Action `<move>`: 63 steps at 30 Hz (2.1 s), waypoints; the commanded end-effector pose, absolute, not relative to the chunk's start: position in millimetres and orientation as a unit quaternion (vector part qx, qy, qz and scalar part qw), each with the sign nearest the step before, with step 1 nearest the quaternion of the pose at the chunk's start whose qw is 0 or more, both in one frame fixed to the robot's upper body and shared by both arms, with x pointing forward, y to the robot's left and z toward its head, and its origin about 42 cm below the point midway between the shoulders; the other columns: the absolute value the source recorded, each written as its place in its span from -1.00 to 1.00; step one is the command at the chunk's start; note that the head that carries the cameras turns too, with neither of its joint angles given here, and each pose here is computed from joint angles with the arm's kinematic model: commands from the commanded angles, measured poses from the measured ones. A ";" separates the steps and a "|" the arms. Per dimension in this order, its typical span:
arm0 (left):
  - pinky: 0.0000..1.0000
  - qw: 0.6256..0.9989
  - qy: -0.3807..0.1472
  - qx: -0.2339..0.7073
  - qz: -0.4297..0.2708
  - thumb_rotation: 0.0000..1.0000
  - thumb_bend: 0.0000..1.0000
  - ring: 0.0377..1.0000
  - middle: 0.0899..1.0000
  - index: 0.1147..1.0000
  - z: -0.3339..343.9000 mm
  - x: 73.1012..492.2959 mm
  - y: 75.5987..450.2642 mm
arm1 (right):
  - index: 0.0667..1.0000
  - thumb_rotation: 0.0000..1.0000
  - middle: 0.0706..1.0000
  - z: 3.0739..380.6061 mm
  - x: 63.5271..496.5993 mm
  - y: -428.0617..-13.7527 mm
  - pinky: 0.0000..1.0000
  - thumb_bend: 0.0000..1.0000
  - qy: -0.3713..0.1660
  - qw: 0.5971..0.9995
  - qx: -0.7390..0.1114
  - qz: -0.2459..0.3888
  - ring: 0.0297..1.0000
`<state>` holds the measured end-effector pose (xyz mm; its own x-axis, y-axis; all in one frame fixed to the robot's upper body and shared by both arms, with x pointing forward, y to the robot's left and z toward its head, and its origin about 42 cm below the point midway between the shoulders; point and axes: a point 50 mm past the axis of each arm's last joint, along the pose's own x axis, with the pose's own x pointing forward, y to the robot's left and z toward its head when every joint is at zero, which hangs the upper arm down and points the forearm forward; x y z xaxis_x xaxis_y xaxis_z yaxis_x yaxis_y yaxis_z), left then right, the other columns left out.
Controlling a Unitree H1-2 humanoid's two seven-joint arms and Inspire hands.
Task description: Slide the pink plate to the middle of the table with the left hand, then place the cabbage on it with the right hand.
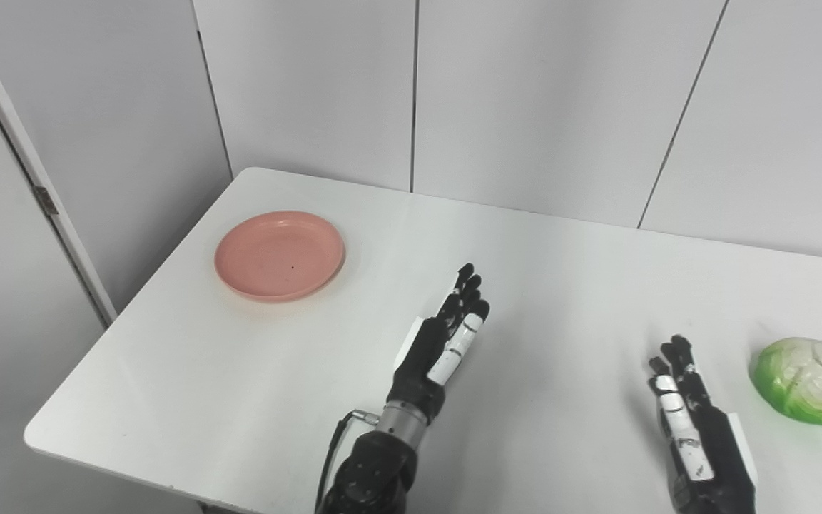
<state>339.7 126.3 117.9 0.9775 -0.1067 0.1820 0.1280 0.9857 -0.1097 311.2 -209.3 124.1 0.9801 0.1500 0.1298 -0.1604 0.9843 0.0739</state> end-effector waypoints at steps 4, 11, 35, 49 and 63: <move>0.92 0.987 -0.138 -0.079 -0.017 0.82 0.39 0.92 0.91 0.89 142.3 369.2 152.7 | 0.98 0.47 0.95 115.5 316.1 -219.8 1.00 0.27 -0.081 0.992 0.035 0.090 0.95; 0.75 0.983 -0.166 -0.080 0.013 0.97 0.45 0.77 0.76 0.71 167.6 395.5 182.6 | 0.94 0.44 0.92 111.5 317.2 -220.4 0.99 0.25 -0.083 0.992 0.030 0.087 0.91; 0.36 0.952 -0.252 -0.014 0.174 1.00 0.56 0.42 0.41 0.37 233.1 432.1 339.2 | 0.89 0.43 0.89 115.5 312.2 -219.0 0.94 0.44 -0.084 0.992 0.027 0.092 0.86; 0.41 0.945 -0.211 0.028 0.247 1.00 0.73 0.45 0.43 0.39 219.9 436.4 410.0 | 0.89 0.42 0.88 116.1 309.9 -220.9 0.97 0.43 -0.086 0.991 0.032 0.097 0.87; 0.63 0.948 -0.185 -0.008 0.258 1.00 0.76 0.66 0.63 0.61 207.5 437.9 440.9 | 0.88 0.40 0.88 117.3 307.7 -223.7 1.00 0.43 -0.087 0.991 0.036 0.095 0.87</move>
<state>421.8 433.5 163.7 0.8304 0.5148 0.2133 -0.5074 0.8567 -0.0922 318.8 -219.3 129.9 0.9610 0.1928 0.1984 -0.2050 0.9778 0.0428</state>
